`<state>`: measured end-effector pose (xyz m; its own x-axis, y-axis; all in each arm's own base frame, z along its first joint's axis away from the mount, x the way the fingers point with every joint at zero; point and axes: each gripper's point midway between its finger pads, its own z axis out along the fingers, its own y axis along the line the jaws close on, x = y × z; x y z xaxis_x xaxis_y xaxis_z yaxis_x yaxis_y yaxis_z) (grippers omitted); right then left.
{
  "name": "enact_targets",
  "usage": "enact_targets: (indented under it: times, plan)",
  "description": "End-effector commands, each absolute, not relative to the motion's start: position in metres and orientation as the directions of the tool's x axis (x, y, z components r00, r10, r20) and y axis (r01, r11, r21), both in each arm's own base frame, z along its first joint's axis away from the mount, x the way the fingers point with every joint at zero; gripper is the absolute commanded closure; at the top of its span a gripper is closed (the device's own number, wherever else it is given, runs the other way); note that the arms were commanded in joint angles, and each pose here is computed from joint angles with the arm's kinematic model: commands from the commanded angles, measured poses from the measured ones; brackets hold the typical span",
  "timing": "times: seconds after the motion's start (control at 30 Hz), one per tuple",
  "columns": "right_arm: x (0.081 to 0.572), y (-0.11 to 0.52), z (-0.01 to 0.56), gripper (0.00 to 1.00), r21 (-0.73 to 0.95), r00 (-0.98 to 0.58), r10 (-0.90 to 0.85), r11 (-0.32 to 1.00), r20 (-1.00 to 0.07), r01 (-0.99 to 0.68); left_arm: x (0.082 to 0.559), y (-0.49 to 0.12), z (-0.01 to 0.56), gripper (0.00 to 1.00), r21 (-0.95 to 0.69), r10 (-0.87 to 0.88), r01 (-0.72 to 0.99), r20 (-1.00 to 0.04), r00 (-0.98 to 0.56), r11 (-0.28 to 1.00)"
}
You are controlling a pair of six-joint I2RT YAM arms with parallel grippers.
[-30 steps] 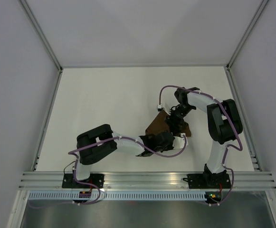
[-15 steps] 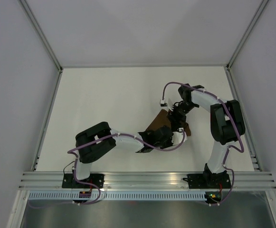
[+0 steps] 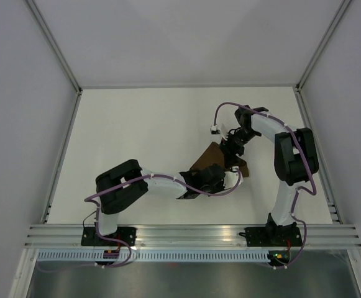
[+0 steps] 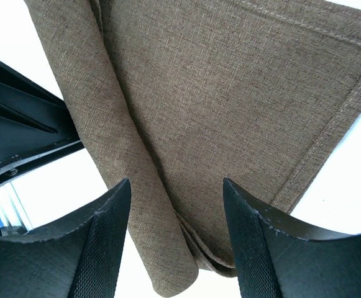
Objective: Fold the napkin, place the utensils inside, and roll it up
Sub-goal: Roll the napkin at the center of the board.
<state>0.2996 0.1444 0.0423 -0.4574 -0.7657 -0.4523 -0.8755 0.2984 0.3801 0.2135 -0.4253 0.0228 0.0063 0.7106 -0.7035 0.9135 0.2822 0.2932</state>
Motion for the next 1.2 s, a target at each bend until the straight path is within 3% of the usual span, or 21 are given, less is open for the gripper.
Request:
enact_targets:
  times: [0.0,0.53,1.0,1.17]
  plan:
    - [0.305,0.147,0.052,0.34,0.377,-0.455,-0.757,0.295,-0.468,-0.878,0.217,-0.421,0.037,0.59,0.297,0.708,0.903,-0.706,-0.01,0.31]
    - [0.269,0.147,0.056,0.45,0.457,-0.386,-0.789,0.152,-0.478,-0.876,0.223,-0.43,0.047,0.58,0.316,0.71,0.898,-0.704,0.006,0.306]
    - [0.282,0.147,0.026,0.66,0.438,-0.433,-0.796,0.239,-0.423,-0.867,0.224,-0.434,0.056,0.58,0.317,0.704,0.899,-0.71,0.013,0.303]
    - [0.286,0.146,0.023,0.68,0.44,-0.441,-0.799,0.251,-0.409,-0.862,0.225,-0.437,0.076,0.55,0.374,0.681,0.871,-0.73,0.064,0.318]
